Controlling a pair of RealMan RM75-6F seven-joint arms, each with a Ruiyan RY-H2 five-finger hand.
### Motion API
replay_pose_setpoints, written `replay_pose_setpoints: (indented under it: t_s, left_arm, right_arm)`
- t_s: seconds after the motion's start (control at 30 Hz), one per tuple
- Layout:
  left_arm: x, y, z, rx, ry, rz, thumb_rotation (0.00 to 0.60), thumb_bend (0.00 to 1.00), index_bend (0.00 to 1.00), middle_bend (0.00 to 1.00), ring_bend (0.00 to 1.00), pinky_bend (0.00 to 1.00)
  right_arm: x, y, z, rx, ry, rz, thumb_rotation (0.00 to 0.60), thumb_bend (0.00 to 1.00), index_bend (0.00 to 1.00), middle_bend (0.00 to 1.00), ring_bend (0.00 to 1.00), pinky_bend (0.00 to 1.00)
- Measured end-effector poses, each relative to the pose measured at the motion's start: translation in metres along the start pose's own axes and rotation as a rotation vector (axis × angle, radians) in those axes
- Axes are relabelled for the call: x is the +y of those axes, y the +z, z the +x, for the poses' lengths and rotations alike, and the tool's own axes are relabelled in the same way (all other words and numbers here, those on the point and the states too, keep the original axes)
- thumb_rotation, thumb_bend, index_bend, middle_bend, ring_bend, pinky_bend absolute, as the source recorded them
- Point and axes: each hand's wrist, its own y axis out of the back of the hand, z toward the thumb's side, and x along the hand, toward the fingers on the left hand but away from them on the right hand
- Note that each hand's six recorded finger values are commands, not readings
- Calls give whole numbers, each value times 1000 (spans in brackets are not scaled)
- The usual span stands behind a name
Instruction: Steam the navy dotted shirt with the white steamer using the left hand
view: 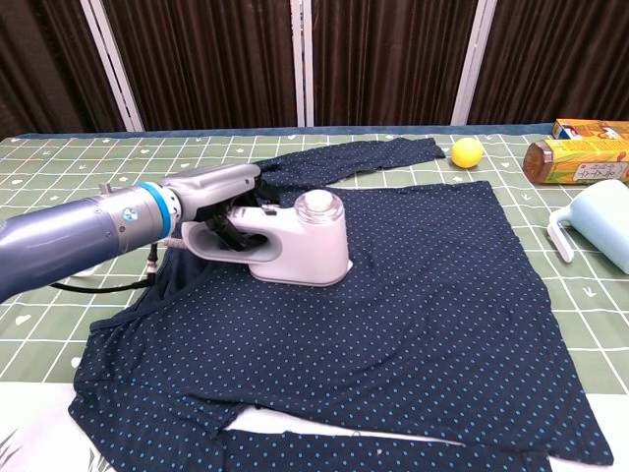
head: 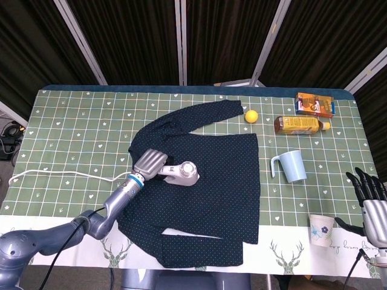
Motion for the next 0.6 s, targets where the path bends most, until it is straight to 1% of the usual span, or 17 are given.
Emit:
replay_pose_setpoints:
  t_s: [0.23, 0.33, 0.43, 0.6]
  left_arm:
    - [9, -27, -6, 53, 16, 14, 600, 688, 916, 826, 775, 995]
    - [9, -33, -8, 66, 18, 5, 600, 688, 916, 826, 775, 995]
    - [10, -35, -10, 67, 19, 5, 600, 688, 916, 826, 775, 995]
    - [7, -30, -11, 51, 13, -1, 600, 688, 916, 826, 775, 995]
  right_arm:
    - [0, 1, 1, 4, -1, 1, 600, 0, 0, 0, 0, 0]
    - [0, 2, 1, 7, 0, 1, 600, 0, 0, 0, 0, 0]
    - [0, 3, 1, 7, 0, 2, 600, 0, 0, 0, 0, 0]
    - [0, 3, 1, 8, 0, 2, 600, 0, 0, 0, 0, 0]
